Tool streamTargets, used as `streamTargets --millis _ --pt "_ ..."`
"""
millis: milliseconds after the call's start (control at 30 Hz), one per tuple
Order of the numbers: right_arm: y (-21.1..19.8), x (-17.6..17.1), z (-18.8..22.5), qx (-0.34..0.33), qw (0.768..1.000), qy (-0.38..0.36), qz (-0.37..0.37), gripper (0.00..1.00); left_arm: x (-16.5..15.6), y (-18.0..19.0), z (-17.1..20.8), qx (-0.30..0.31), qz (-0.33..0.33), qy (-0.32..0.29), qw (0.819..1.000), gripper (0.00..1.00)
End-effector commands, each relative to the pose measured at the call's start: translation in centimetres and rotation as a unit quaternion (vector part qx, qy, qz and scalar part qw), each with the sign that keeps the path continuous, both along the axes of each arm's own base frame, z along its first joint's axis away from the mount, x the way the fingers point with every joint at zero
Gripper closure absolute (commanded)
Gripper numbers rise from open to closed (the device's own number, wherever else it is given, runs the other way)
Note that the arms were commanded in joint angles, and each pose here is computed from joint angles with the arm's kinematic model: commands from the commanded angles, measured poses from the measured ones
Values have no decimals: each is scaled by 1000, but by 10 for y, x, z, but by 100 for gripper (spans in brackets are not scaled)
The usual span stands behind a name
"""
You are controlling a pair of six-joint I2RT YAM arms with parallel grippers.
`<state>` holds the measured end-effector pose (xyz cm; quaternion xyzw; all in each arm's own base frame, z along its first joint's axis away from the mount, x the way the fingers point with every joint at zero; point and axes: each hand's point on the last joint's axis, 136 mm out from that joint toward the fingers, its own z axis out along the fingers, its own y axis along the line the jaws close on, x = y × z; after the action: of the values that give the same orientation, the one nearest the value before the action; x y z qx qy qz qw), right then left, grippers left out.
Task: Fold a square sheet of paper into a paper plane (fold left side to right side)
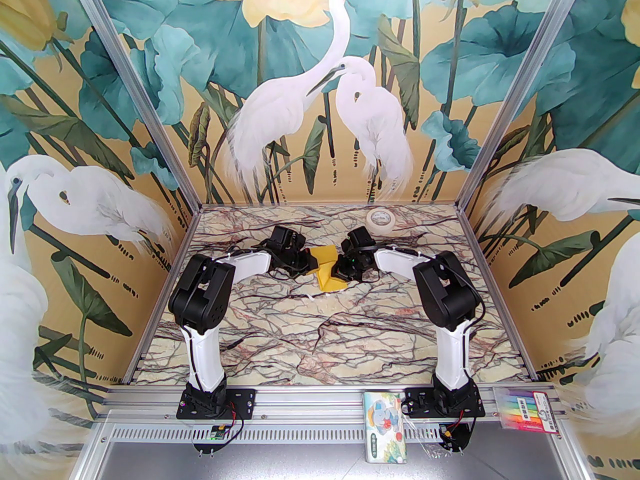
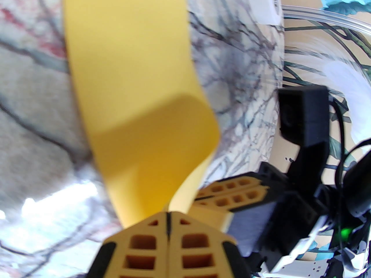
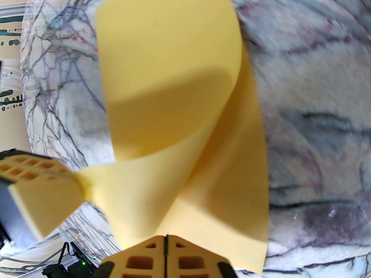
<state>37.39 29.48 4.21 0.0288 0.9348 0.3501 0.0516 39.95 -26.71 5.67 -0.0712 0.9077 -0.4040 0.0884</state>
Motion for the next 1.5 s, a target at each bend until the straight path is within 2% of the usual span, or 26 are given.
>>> streamTargets --millis 0,233,367,500,633,1067,1200,1267,1467 --pt "12 7 16 23 999 -23 12 94 0 3 -7 14 -8 2 1000 100" --pt "19 14 12 32 999 -22 16 94 0 3 -7 11 -7 3 1000 100" --pt "21 14 3 28 999 -12 19 94 0 3 -6 9 -7 4 1000 96" --pt "20 16 1 21 1000 -14 18 94 -2 3 -4 5 -5 1 1000 79" --pt "20 18 0 18 1000 -15 16 94 -4 3 -4 -5 2 -2 1000 71" --pt "20 20 2 17 1000 -18 13 94 -6 2 -7 -17 22 -7 1000 71" --pt "20 19 1 16 1000 -17 14 94 -2 1 -7 -18 26 -8 999 76" --pt "19 18 1 15 1000 -16 14 94 -1 1 -8 -18 27 -8 999 82" --pt "21 17 2 16 1000 -17 15 94 3 0 -5 -19 28 -11 999 84"
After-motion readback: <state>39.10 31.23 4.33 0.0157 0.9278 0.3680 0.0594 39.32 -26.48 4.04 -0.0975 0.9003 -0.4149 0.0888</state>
